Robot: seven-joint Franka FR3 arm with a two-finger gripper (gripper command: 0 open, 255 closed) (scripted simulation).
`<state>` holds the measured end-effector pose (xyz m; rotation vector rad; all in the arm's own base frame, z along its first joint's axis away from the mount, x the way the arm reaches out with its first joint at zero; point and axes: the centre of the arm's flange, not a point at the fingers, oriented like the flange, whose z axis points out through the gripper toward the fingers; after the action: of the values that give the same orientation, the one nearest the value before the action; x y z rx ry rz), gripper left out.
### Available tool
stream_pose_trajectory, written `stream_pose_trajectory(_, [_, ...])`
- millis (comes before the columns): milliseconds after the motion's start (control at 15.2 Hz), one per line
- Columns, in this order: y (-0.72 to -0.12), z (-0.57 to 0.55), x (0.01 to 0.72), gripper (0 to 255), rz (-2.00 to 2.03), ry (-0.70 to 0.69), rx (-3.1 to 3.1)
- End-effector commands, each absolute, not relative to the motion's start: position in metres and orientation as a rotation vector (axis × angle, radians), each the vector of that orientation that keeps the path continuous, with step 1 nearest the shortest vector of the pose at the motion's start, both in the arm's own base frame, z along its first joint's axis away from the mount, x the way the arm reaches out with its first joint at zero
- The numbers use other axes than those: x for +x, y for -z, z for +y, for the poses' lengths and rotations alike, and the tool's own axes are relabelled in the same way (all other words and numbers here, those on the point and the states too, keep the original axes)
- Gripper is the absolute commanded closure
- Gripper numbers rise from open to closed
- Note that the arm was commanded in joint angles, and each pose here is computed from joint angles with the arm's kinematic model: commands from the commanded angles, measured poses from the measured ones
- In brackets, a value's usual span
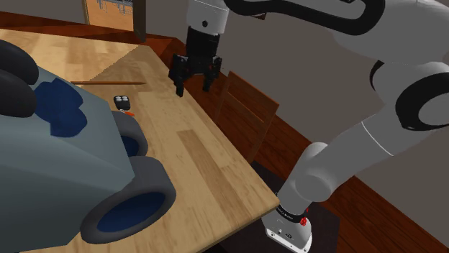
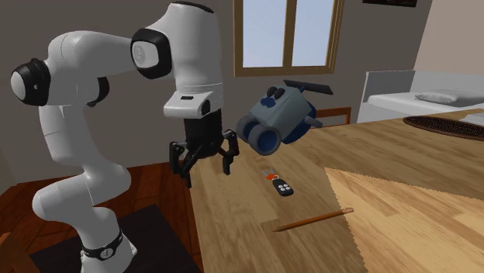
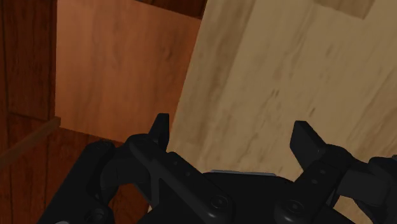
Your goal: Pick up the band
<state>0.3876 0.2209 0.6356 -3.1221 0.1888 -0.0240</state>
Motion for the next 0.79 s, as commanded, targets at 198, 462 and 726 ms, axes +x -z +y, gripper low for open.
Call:
stream_pose_trajectory(198, [-0.64,0.283,0.411,0,0.23,0.043,-3.127])
stream_pose_trajectory(462, [-0.644,0.333,0.431,0,0.26,0.059,-3.132])
stream_pose_trajectory(726, [-0.648,0.382,0.452,0,0.291,0.074,-3.136])
